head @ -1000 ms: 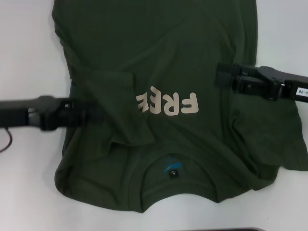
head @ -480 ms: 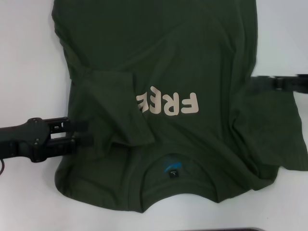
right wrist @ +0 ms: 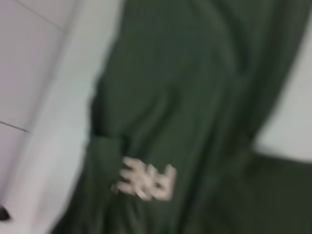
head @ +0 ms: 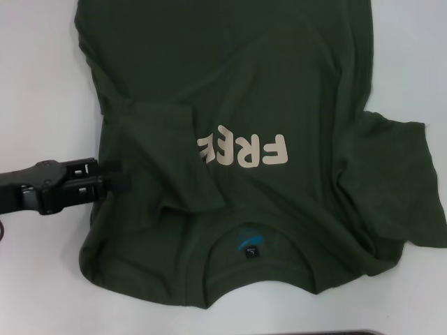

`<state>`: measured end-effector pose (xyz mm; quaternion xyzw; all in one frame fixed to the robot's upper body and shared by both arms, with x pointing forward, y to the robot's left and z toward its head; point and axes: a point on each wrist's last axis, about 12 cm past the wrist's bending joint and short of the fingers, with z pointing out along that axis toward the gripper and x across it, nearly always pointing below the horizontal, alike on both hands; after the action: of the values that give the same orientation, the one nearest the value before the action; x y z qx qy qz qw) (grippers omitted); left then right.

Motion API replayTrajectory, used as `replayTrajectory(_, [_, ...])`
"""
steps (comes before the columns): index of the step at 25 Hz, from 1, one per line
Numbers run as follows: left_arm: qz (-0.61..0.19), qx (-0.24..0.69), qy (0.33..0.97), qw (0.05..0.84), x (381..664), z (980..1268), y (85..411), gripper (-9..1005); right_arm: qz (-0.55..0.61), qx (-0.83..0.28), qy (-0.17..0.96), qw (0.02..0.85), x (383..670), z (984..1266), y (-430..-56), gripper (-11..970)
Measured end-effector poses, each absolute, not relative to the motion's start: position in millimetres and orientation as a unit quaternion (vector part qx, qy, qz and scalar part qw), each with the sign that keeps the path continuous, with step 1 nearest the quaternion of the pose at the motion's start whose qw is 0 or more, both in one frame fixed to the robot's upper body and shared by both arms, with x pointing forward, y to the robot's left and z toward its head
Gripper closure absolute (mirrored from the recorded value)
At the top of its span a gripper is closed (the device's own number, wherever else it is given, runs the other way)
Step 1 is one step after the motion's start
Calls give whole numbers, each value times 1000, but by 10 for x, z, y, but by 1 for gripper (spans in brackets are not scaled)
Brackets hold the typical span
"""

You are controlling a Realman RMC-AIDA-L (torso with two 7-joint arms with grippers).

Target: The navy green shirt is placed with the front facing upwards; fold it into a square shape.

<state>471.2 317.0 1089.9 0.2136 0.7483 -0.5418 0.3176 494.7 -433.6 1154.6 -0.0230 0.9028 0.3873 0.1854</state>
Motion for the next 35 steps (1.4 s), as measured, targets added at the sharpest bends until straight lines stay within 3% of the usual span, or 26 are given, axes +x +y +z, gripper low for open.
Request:
replayTrajectory(17, [-546, 193, 747, 326, 4720, 10903, 3208, 384, 345, 38, 928, 133, 4897, 11500, -4459, 76])
replayTrajectory(26, [-538, 245, 729, 344, 4474, 10755, 3152, 383, 346, 40, 930, 120, 4882, 11398, -4420, 82])
replayTrajectory(35, [-545, 263, 725, 330, 4429, 10710, 3062, 383, 337, 40, 935, 106, 4898, 11319, -4386, 83])
